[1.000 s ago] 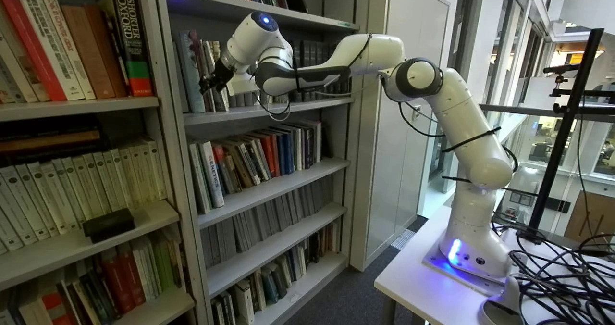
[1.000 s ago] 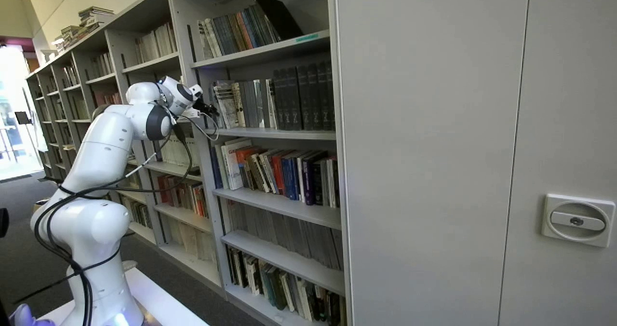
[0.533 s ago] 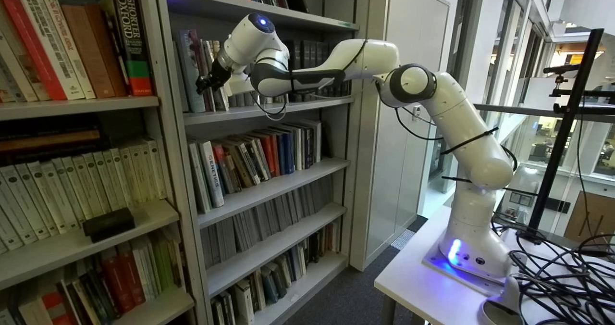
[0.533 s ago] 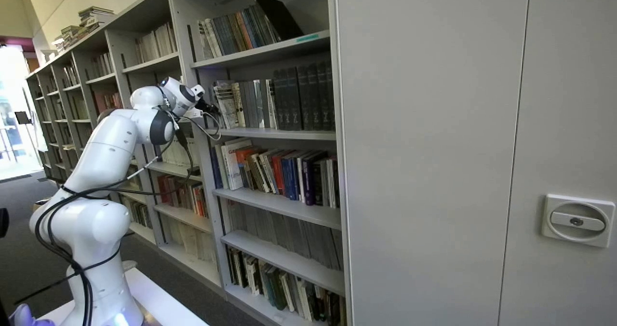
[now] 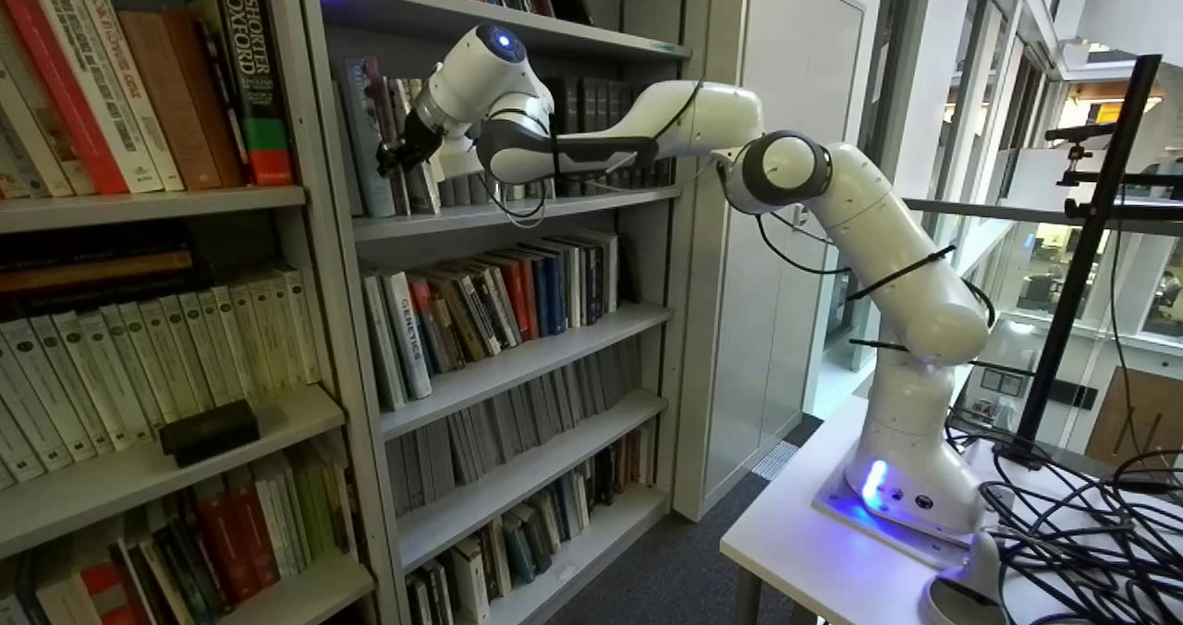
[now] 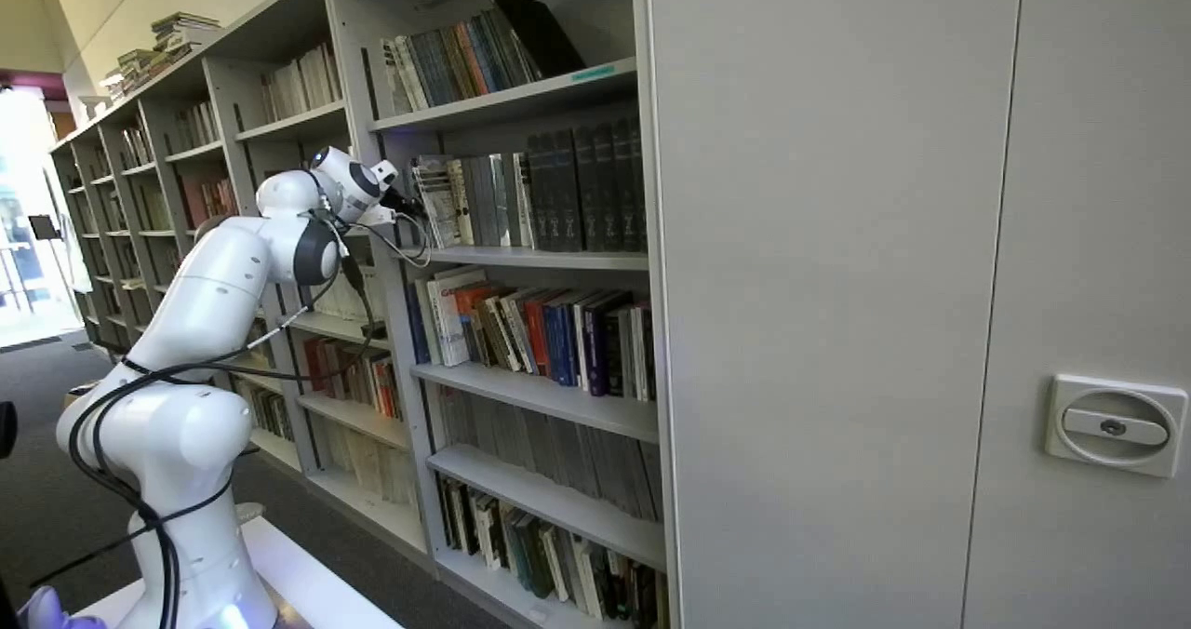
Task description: Pull out one of the books from the shelve and move it to the right on the same shelve
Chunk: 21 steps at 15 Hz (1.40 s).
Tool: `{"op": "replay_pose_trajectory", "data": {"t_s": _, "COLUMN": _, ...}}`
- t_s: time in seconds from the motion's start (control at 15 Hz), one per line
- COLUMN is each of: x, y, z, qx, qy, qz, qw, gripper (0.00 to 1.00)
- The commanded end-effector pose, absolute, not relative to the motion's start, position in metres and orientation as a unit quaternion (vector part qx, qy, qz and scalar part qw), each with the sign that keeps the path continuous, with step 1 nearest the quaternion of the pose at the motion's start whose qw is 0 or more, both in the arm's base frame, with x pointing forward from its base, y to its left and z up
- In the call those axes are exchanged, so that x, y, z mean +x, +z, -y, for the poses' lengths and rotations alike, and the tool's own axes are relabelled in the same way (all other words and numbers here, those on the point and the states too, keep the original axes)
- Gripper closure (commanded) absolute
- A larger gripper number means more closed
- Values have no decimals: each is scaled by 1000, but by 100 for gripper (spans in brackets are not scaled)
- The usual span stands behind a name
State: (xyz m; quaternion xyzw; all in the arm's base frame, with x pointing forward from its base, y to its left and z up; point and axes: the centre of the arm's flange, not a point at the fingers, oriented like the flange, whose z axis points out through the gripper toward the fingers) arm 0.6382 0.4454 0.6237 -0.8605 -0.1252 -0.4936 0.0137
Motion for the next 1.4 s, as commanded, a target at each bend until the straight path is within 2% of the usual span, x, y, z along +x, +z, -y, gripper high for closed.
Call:
{"op": "replay_pose_trajectory", "data": {"t_s": 0.0, "x": 650, "y": 640, "z": -445, "qx": -853, "qy": -506, "qz": 131, "qw": -4, "gripper": 80}}
{"op": "replay_pose_trajectory", "data": {"t_s": 0.2, "x": 651, "y": 641, "z": -437, "qx": -853, "qy": -507, "qz": 125, "qw": -9, "gripper": 99}}
{"op": "replay_pose_trajectory", "data": {"t_s": 0.6, "x": 647, "y": 643, "z": -432, "qx": -852, "qy": -510, "qz": 120, "qw": -10, "gripper": 100}}
{"op": "replay_pose_trajectory", "data": {"t_s": 0.73, "x": 645, "y": 642, "z": -432, "qx": -852, "qy": -510, "qz": 122, "qw": -12, "gripper": 73}}
{"op": "replay_pose_trajectory", "data": {"t_s": 1.33, "x": 652, "y": 654, "z": -431, "qx": -843, "qy": -523, "qz": 121, "qw": -25, "gripper": 6}}
